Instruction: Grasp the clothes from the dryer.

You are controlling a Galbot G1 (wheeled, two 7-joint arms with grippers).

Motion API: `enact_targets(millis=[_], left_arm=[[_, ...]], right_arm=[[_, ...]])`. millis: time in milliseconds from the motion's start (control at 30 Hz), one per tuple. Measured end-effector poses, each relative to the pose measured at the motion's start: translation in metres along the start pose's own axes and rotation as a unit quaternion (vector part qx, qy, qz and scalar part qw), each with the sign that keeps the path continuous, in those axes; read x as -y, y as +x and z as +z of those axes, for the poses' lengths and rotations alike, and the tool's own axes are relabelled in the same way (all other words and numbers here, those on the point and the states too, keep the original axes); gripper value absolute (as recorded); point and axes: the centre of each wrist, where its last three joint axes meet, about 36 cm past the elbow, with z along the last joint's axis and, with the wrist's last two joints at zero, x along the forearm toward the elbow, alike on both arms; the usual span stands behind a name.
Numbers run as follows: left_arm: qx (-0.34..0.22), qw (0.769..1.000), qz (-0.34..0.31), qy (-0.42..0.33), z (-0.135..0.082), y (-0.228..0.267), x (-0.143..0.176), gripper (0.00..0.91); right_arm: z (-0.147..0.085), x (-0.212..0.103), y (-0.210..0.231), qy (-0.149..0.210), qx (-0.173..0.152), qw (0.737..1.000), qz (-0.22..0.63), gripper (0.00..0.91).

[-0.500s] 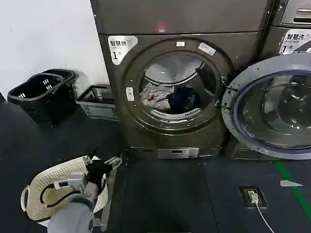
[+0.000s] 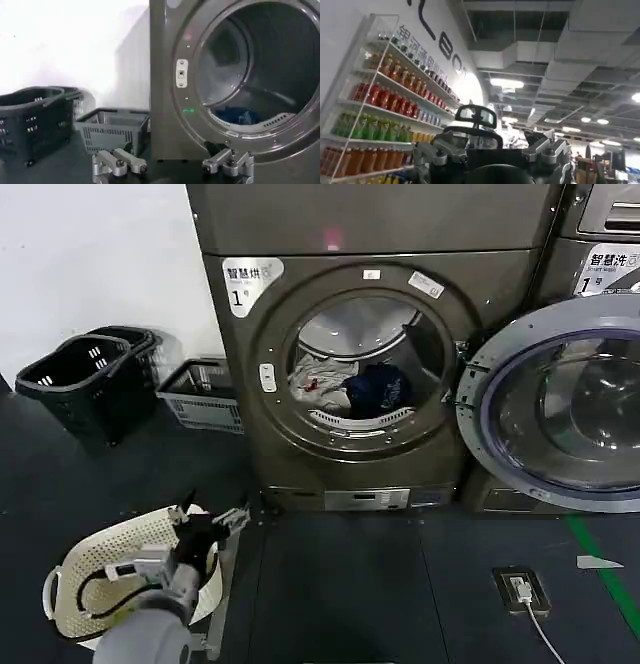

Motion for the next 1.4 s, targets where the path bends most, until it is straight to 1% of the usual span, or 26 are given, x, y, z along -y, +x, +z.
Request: enact_targets(millis=[533, 1400], left_arm=[[0.003, 1.0, 0.004, 0.002, -0.0021, 0.0038, 0.0015, 0.907], [0.005, 1.0, 0.008, 0.006, -0.0039, 0.0073, 0.001, 0.907]], right_arm=[[-0.0014, 0.0018, -0.0003, -0.004, 0.01, 1.0, -0.002, 0.907], [0.0036, 0.0054, -0.0018, -0.006, 0.01, 1.0, -0.002, 0.907]])
